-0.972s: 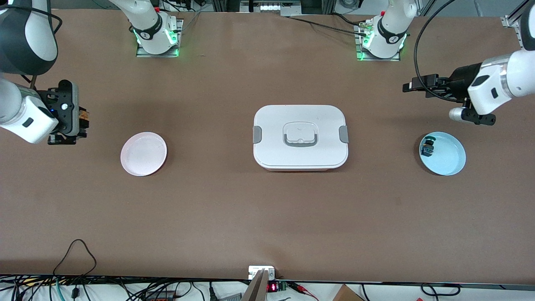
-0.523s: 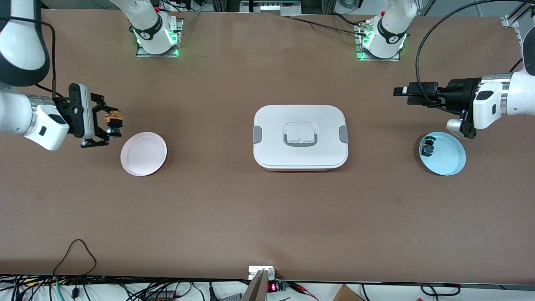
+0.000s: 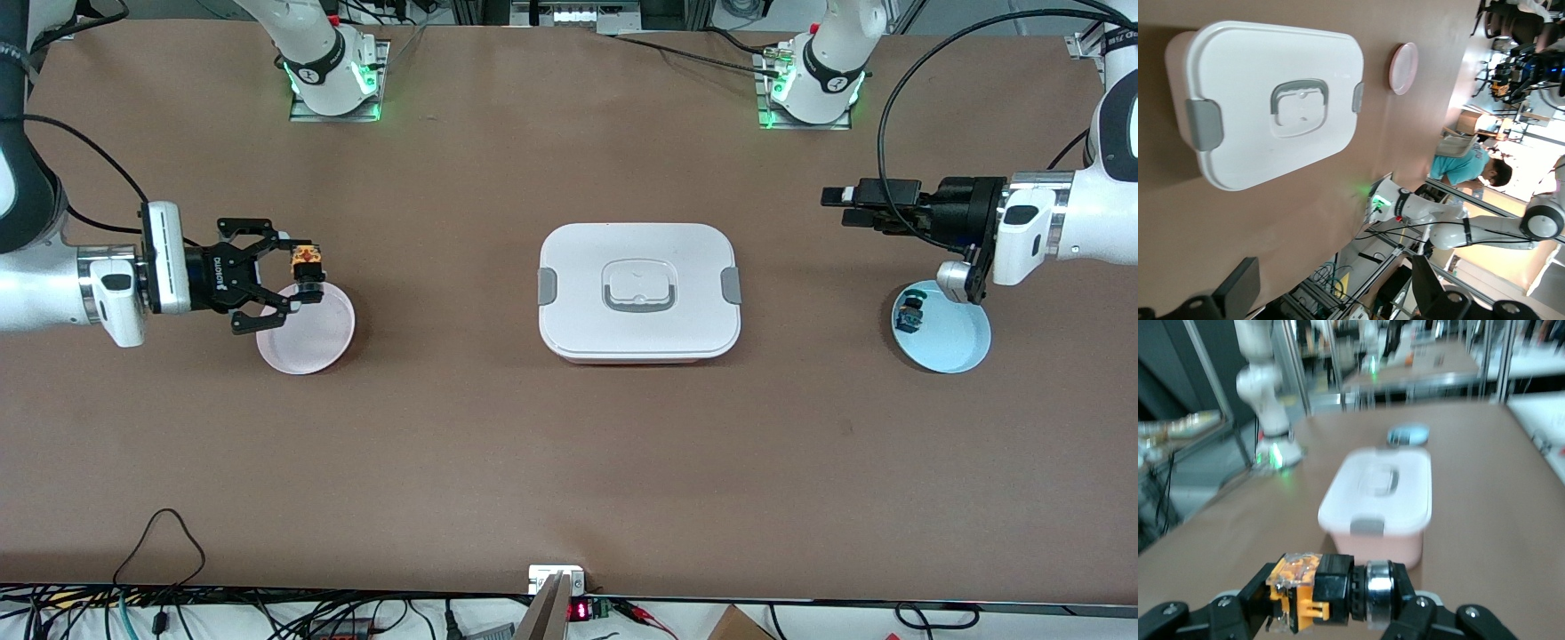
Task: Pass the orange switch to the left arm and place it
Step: 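Carry the switch over the box while the left gripper approaches it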
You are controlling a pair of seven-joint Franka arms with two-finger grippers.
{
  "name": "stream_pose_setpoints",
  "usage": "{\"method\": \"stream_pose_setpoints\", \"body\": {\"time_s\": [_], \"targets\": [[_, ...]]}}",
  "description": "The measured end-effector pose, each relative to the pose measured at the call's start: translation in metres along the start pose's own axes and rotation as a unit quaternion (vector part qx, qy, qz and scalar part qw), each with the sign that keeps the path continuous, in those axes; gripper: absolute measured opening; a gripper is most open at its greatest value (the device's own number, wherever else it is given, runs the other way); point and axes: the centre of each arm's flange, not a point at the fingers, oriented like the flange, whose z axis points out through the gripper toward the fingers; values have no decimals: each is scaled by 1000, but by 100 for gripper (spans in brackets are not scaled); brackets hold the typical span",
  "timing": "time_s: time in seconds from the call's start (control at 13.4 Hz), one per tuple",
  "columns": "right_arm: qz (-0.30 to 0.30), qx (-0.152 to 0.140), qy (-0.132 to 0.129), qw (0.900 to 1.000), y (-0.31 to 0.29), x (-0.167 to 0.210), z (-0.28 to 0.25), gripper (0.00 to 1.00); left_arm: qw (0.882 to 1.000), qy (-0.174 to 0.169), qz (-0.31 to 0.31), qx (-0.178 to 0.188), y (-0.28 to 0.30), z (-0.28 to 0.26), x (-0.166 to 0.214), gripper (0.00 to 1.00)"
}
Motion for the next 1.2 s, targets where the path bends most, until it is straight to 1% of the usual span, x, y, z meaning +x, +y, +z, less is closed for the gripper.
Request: {"method": "stream_pose_setpoints", "body": {"time_s": [0.07,0.15,0.22,0.37,0.52,0.6,0.82,1.05,1.2], "targets": [[-8,-6,44,999,0,-4,6,73,1000,1,1,-15,0,1,3,100],[-17,-10,77,997,0,-6,11,73,999,3,3,-33,-1,4,6,100],[-25,-13,104,994,-1,-6,14,73,999,5,6,-50,-2,7,10,100],[-30,-20,137,990,0,-5,18,73,996,9,21,-81,-7,20,16,100],[-31,-20,167,985,2,-1,32,73,992,10,32,-124,-4,40,23,100],[-33,-17,180,983,5,3,44,73,989,11,36,-145,1,50,26,100],[-35,-23,198,979,17,21,88,73,977,14,38,-210,16,67,33,100],[-31,-42,208,977,26,39,133,73,968,12,29,-248,12,78,44,100],[-23,-66,220,973,33,53,163,73,964,8,29,-263,8,90,52,100]]}}
